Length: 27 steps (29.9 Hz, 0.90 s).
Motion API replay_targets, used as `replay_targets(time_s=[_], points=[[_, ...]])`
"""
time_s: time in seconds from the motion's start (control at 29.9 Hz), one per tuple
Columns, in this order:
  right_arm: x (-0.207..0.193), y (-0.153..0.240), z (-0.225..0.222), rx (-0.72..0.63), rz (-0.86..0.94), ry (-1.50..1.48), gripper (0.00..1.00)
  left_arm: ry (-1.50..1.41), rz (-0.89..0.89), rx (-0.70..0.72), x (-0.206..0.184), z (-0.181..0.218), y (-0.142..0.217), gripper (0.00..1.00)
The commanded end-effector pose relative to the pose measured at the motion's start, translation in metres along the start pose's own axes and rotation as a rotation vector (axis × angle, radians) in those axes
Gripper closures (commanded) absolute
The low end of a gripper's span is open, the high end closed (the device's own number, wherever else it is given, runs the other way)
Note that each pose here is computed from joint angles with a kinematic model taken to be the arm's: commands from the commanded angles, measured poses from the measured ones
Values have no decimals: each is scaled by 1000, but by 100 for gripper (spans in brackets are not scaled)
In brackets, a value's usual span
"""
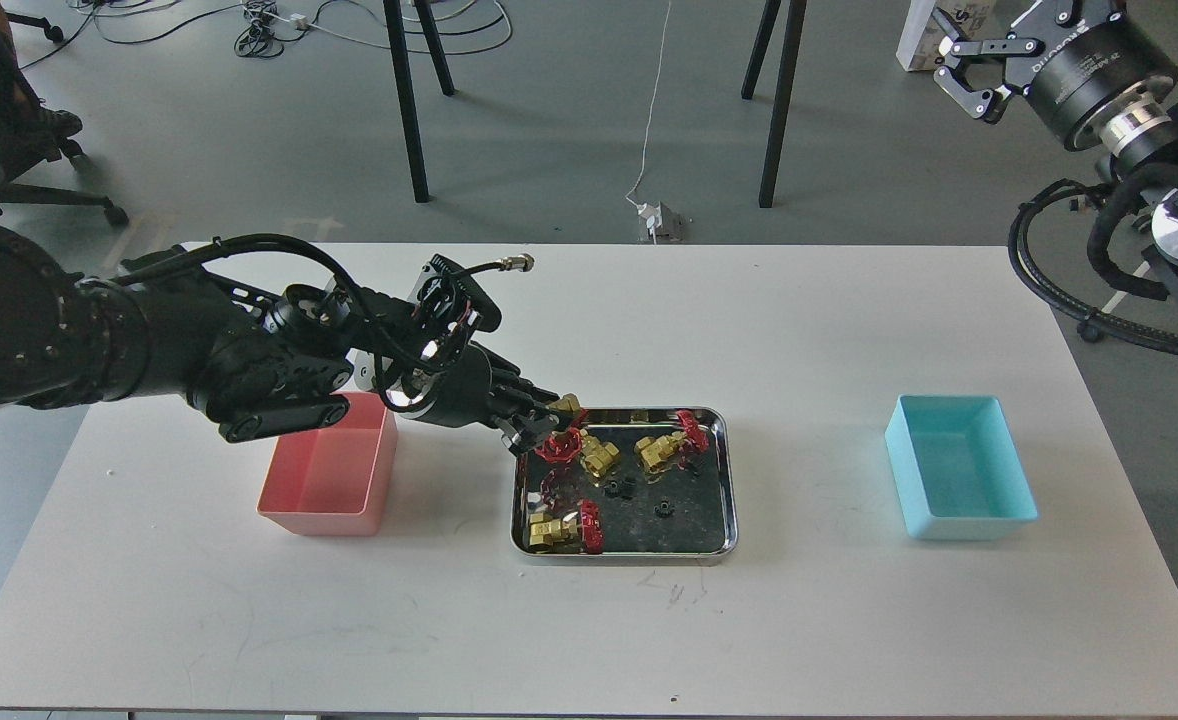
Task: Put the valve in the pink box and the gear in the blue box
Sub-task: 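Lift the valve with the left gripper and carry it over the pink box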
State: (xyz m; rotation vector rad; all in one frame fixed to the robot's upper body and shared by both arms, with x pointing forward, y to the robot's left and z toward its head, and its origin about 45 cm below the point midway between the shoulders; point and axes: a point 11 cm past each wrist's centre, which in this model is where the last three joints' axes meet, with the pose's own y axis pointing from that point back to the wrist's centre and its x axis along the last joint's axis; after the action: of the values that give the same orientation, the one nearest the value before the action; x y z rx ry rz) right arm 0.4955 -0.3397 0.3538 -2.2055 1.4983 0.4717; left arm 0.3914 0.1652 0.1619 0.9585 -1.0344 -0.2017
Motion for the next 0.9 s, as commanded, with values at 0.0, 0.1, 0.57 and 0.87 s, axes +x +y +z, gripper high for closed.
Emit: replay_targets(time_s=[0.0, 0.1, 0.57, 0.87], points=[[-2, -7, -5, 10, 43, 6, 1, 51, 50, 13, 5, -9, 19, 82], [-10, -20, -24, 36, 106, 40, 1, 112, 102, 30, 2, -21, 42, 82], [-19, -38, -45, 9, 288, 120, 1, 308, 296, 181, -47, -67, 168, 82], [-18, -37, -45, 7, 286, 94, 1, 399, 263, 238, -125, -69, 168, 82]])
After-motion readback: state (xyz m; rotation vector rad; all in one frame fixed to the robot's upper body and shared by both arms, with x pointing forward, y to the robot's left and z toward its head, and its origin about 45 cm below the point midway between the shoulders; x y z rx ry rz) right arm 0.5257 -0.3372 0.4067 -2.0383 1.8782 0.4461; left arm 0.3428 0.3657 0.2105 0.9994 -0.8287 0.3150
